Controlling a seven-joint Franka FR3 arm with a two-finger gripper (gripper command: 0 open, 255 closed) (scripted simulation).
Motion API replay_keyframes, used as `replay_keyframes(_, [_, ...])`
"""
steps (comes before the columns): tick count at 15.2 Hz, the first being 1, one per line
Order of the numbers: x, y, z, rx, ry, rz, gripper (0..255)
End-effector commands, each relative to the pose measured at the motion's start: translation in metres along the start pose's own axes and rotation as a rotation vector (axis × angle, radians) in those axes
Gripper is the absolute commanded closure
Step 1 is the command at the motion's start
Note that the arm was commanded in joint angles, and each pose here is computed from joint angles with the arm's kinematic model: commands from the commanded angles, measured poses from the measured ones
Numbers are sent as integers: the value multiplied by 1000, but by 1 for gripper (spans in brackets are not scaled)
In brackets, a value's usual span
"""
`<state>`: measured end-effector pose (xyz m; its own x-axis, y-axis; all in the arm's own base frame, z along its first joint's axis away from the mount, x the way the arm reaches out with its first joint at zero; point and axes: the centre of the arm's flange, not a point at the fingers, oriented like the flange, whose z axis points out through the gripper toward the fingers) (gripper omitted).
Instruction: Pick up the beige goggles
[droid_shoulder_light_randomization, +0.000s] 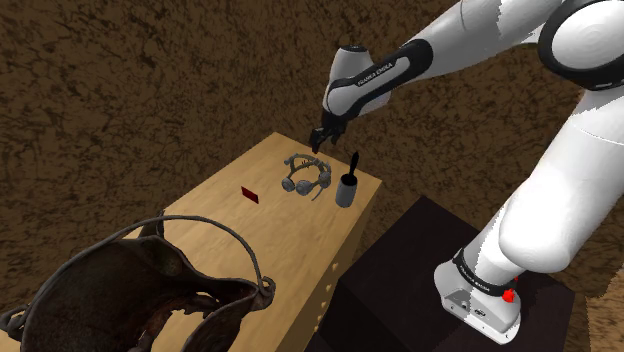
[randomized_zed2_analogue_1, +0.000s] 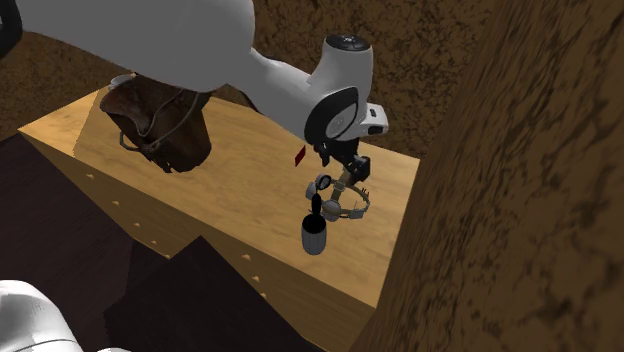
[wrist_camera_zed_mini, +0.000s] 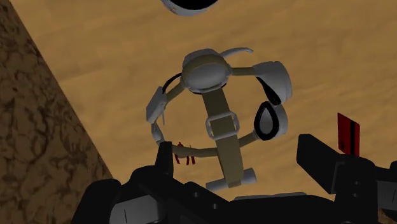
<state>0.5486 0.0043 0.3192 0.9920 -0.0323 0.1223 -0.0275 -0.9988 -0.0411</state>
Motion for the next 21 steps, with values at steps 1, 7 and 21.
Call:
replay_keyframes(1, [15, -3, 20, 8, 6, -2, 0])
replay_keyframes(7, [25, -4, 60, 15, 10, -4, 0])
replay_keyframes(21, [24, -5, 79, 15, 10, -4, 255])
